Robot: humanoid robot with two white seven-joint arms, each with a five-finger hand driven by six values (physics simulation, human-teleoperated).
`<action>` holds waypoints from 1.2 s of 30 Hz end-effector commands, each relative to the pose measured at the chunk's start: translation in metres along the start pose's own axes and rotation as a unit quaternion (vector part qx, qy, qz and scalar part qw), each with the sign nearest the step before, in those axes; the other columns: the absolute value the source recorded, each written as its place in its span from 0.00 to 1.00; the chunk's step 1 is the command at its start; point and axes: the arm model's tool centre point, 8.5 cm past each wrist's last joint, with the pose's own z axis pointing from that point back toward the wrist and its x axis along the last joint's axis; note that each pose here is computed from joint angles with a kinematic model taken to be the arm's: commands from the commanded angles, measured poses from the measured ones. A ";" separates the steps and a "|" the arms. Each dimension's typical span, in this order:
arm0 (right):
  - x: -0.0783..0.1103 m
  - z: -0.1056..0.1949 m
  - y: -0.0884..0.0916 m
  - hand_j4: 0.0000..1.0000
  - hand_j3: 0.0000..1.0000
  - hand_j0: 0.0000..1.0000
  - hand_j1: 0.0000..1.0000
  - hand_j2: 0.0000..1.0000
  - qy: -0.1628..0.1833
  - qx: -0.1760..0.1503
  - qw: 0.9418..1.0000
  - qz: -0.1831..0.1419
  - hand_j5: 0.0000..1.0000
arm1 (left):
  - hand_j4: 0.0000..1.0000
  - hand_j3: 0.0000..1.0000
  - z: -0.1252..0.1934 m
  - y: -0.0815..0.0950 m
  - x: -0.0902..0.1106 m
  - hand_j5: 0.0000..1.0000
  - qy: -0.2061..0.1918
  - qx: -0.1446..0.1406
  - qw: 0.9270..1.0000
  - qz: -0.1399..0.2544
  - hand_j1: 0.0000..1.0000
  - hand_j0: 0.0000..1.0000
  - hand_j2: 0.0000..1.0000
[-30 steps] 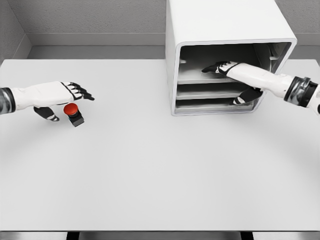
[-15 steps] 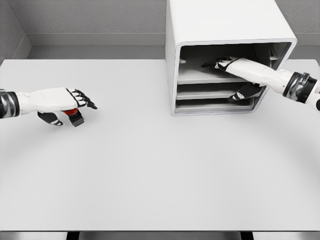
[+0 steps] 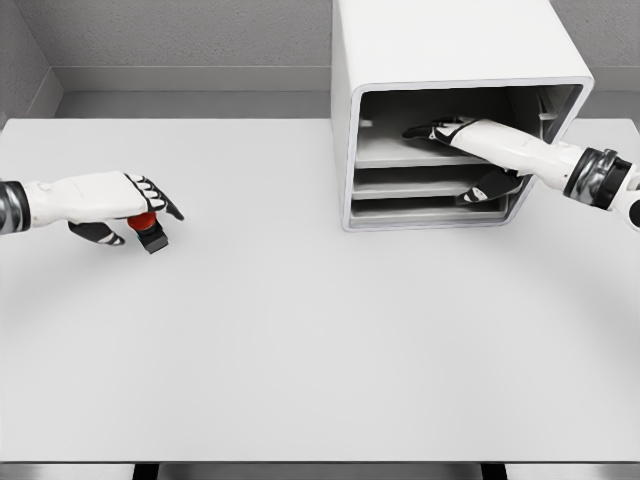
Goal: Slide open multi-storey tabletop storage cabinets and put open load switch and slide close multi-storey tabletop storage cabinets
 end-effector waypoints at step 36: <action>0.061 0.048 0.010 1.00 1.00 1.00 1.00 1.00 -0.068 0.032 0.995 0.066 1.00 | 0.37 0.37 -0.010 0.017 0.007 0.37 -0.015 0.016 1.000 -0.007 0.37 0.37 0.37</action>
